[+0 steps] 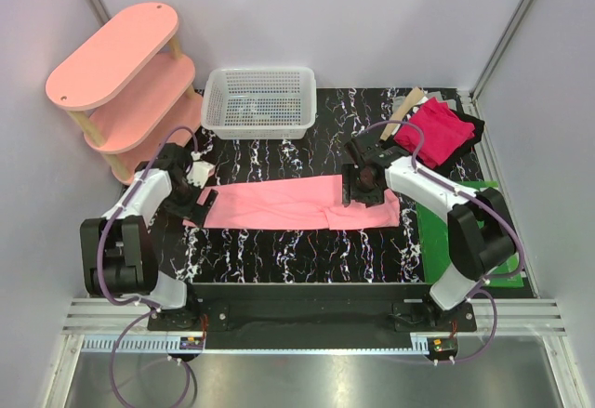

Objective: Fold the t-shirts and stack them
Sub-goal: Fold the tshirt

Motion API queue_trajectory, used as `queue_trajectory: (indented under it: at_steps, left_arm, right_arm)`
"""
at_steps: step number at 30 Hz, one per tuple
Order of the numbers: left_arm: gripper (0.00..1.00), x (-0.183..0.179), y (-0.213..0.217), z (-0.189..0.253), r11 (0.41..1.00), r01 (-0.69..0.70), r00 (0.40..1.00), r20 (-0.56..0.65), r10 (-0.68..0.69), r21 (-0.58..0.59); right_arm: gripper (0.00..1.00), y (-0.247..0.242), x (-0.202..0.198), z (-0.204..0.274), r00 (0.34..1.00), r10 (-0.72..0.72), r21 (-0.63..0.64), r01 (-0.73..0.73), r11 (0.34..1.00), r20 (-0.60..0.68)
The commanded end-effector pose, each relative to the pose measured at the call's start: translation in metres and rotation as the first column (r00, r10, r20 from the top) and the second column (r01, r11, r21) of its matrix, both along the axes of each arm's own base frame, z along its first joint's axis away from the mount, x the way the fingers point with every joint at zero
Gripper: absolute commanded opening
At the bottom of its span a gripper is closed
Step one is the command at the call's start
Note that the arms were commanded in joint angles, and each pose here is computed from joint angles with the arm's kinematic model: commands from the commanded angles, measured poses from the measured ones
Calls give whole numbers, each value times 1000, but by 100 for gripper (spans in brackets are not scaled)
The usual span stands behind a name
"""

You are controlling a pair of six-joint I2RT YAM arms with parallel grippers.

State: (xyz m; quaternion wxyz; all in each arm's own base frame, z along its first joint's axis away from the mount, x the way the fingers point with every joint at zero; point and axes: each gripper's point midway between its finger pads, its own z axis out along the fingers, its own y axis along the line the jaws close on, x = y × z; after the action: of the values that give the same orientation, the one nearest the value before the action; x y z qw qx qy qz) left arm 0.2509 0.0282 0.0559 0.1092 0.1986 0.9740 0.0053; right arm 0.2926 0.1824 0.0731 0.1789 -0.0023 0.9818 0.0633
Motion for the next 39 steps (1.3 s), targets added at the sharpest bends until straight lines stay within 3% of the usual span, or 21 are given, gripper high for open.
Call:
queue_trajectory:
  at_steps: [1,3,4,5,6,9,25,39]
  left_arm:
    - [99,10,-1,3,999,-45,998,47,46,-10]
    - [97,10,-2,2,998,-56,998,39,56,-14]
    - [91,11,-4,0,998,-55,998,33,55,-25]
    - [79,12,-5,-1,998,-54,998,31,55,-28]
    - [53,12,-5,-1,998,-59,998,26,60,-33]
    - [28,14,-6,-3,997,-71,997,16,71,-39]
    - [32,42,-3,8,995,-90,994,55,91,-33]
    - [36,30,5,-17,994,-105,994,12,105,9]
  right_arm:
    - [62,7,20,10,997,26,-13,-25,1000,72]
    - [60,8,23,8,997,22,-13,-21,1000,74]
    - [59,9,23,7,997,25,-16,-24,1000,70]
    - [59,10,24,6,997,24,-14,-24,1000,69]
    - [59,11,24,5,997,28,-9,-27,1000,68]
    - [58,13,24,3,998,30,2,-30,1000,62]
    - [55,13,13,-3,998,38,26,-39,999,49]
    - [52,12,9,-3,999,27,32,-29,999,46]
